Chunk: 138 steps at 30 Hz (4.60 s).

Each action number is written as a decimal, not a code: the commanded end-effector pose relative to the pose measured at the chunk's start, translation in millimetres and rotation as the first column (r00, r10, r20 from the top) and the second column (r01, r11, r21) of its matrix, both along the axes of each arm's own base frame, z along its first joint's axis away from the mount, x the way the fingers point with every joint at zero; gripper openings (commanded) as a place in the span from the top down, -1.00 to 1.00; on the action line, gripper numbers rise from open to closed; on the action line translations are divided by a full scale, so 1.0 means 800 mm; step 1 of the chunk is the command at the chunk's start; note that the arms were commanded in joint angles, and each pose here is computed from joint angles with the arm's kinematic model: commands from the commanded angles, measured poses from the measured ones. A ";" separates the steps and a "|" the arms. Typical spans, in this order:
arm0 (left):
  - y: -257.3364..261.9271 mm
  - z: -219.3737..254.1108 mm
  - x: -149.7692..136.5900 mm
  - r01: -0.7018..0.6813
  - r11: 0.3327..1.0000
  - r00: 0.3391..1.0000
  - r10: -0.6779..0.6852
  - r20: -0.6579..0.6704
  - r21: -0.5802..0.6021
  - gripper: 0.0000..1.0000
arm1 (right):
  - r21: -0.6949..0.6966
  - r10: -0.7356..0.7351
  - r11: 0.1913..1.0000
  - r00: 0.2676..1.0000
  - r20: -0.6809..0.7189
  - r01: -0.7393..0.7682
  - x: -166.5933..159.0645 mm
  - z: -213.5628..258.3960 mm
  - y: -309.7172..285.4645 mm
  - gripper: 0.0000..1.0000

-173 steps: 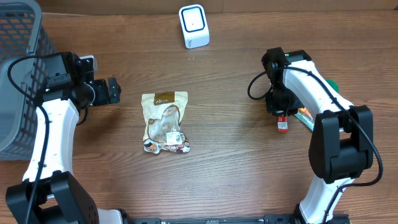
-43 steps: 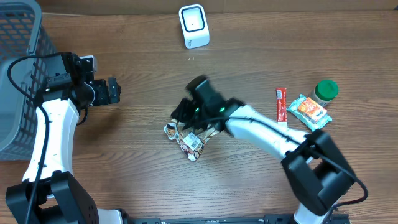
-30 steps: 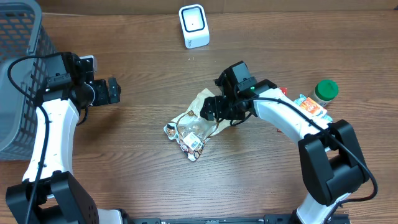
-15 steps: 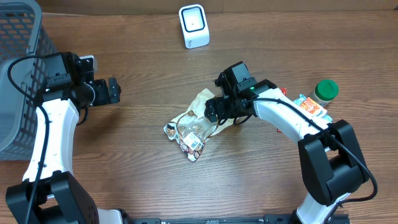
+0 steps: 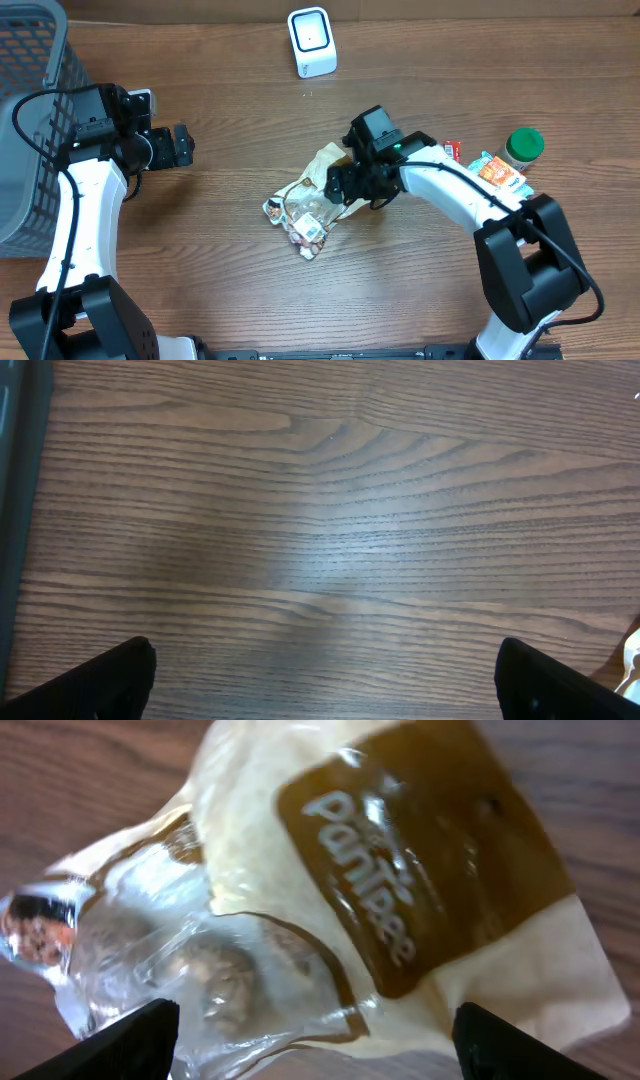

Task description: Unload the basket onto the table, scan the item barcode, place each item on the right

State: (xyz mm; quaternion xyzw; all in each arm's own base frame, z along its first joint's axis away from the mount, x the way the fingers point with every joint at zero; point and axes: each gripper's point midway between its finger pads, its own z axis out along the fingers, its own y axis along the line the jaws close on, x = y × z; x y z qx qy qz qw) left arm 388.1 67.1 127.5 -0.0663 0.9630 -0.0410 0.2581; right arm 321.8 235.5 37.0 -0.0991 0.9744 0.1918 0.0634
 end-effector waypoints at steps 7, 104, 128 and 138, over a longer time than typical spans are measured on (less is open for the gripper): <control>-0.001 0.005 0.006 0.016 1.000 1.000 -0.017 0.014 0.002 -0.99 | 0.036 -0.015 0.999 0.999 -0.031 0.016 -0.031 0.010 0.050 -0.79; -0.001 0.005 0.006 0.016 1.000 1.000 -0.016 0.014 0.002 -0.99 | -0.242 -0.064 0.968 0.998 0.025 0.068 -0.048 -0.063 0.107 0.93; -0.001 0.005 0.006 0.016 1.000 1.000 -0.017 0.015 0.002 -0.99 | -0.207 -0.165 0.964 0.986 0.037 0.169 -0.004 -0.011 0.073 0.93; -0.001 0.005 0.006 0.016 1.000 1.000 -0.017 0.014 0.002 -0.99 | -0.162 -0.174 0.971 0.984 0.029 0.176 -0.006 0.017 0.071 0.93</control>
